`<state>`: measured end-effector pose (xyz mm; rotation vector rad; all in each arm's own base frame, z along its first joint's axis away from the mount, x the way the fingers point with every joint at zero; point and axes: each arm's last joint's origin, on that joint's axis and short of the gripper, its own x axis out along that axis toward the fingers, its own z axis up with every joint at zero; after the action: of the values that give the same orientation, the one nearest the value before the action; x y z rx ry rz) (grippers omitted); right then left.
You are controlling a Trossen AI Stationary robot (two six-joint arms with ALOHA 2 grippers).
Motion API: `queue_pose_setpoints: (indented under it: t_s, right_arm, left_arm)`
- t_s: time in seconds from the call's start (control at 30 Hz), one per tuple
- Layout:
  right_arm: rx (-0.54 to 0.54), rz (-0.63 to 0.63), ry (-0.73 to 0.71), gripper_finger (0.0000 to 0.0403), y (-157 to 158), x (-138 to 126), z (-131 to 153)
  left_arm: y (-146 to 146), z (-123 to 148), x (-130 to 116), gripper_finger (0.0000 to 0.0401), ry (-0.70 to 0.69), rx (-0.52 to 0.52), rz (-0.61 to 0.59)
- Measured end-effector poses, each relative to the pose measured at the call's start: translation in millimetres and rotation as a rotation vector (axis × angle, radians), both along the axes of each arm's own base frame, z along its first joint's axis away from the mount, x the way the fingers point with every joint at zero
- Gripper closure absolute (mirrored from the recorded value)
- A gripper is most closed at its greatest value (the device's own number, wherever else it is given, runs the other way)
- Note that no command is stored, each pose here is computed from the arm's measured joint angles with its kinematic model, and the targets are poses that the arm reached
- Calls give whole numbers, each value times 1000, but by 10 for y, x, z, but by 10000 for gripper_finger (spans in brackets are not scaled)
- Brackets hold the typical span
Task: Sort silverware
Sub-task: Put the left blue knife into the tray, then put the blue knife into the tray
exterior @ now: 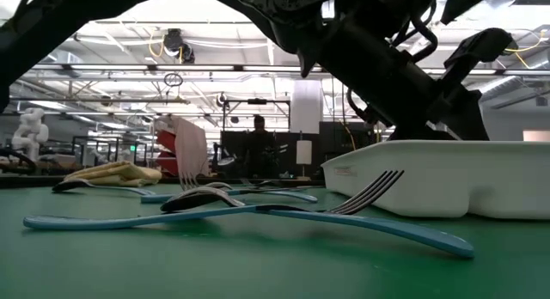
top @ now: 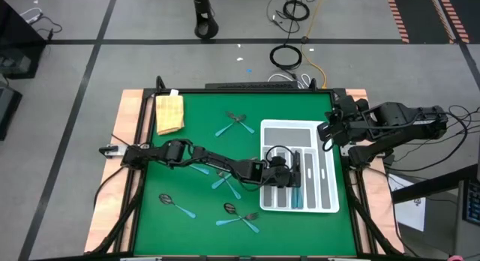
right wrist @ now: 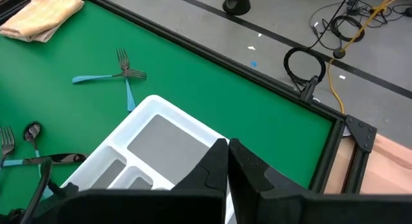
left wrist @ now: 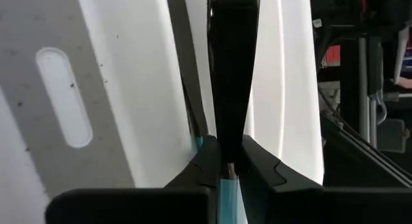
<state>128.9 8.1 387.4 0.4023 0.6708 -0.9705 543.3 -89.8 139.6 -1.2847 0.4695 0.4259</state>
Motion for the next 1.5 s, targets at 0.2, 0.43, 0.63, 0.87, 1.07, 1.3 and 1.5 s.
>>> queue_pose_setpoints:
  t_s: [0.2,0.43,0.63,0.87,1.07,1.3,1.5]
  right_arm:
    - [-2,16,-11,403,5,21,8]
    - [0,18,-17,394,7,27,10]
    - [-12,49,1,382,7,26,15]
    - [-26,102,-36,380,-4,-105,93]
    - [-15,126,-110,380,-9,-228,157]
    - [-31,148,-87,380,-1,-212,152]
    - [-38,168,-54,380,13,-164,135]
  left_arm:
    - [-8,43,28,310,-51,-19,-17]
    - [-20,63,38,283,-70,-45,-52]
    - [-31,358,122,282,-324,-72,-179]
    - [138,1398,-120,281,-499,207,-386]
    - [328,2108,-866,281,-105,638,-526]
    - [540,2044,-1403,280,405,722,-442]
    - [582,1413,-1285,280,522,650,-612]
